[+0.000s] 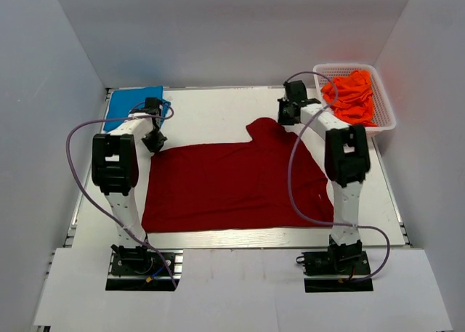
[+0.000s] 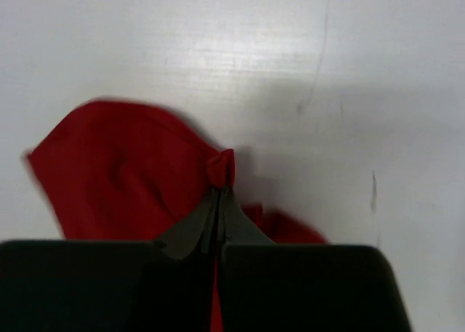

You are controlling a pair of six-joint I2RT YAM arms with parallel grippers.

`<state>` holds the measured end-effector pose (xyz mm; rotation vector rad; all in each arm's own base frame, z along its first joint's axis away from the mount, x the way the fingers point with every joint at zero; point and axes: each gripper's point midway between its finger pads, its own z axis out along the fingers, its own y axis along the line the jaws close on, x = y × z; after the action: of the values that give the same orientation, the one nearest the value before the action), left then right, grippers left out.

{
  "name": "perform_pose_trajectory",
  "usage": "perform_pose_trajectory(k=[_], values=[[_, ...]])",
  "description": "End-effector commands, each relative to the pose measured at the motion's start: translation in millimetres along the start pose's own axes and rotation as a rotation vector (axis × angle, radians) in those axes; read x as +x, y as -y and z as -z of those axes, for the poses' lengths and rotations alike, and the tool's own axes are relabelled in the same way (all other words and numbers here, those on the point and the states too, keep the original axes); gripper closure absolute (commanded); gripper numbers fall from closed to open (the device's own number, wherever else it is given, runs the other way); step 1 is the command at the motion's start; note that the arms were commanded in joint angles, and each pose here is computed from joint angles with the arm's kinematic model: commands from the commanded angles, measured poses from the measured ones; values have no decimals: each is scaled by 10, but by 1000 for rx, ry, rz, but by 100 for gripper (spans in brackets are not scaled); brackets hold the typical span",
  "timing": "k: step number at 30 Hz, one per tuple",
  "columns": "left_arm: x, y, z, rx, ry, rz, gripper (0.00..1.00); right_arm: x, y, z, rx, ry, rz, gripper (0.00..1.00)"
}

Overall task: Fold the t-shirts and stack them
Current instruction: Grap the side of the flattened tshirt furthest away from the robot with both arms, then fold the other side of the tshirt into a rectangle

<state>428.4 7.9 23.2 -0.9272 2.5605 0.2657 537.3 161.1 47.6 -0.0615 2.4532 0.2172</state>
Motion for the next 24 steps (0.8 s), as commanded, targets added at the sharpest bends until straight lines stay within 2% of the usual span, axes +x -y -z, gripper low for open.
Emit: perform_pose_trajectory(k=[1, 2, 3, 5, 7, 9, 10, 12, 13, 15, 17, 19, 20, 22, 23, 24], values=[[-23, -203, 410, -4, 45, -10, 100, -632, -118, 885, -18, 258, 25, 100], [-14, -226, 444, 3, 53, -6, 100, -274, -49, 836, -7, 186, 24, 100], [-43, -250, 567, 21, 73, 22, 100, -455, -100, 1251, -27, 263, 12, 100], [48, -366, 612, 3, 68, 36, 100, -77, -37, 1444, -17, 209, 1, 100], [73, -467, 732, 0, 85, 61, 100, -72, -65, 1897, -36, 274, -10, 100], [124, -565, 810, -15, 84, 73, 100, 389, 8, 1902, -24, 196, -37, 100], [206, -567, 811, 0, 59, 79, 100, 480, 39, 2207, -30, 227, -47, 100], [279, -607, 916, 27, 49, 97, 100, 804, 95, 2227, -18, 165, -71, 100], [384, -687, 904, 8, 29, 98, 100, 870, 113, 2424, -30, 199, -88, 100], [428, -831, 999, -17, 45, 127, 100, 1126, 133, 2508, -34, 149, -87, 100], [618, -1026, 986, -76, 16, 141, 100, 1329, 150, 2653, -58, 157, -111, 100], [760, -1230, 1011, -122, -6, 144, 100, 1629, 204, 2691, -48, 98, -129, 100], [802, -1288, 1019, -142, -8, 167, 100, 1645, 155, 2800, -86, 118, -136, 100], [937, -1368, 1012, -155, -37, 157, 100, 1985, 222, 2773, -59, 32, -173, 100], [1007, -1355, 999, -144, -65, 154, 84, 2076, 238, 2809, -63, 38, -193, 100], [1114, -1407, 974, -161, -96, 143, 75, 2196, 280, 2811, -44, 6, -210, 100]])
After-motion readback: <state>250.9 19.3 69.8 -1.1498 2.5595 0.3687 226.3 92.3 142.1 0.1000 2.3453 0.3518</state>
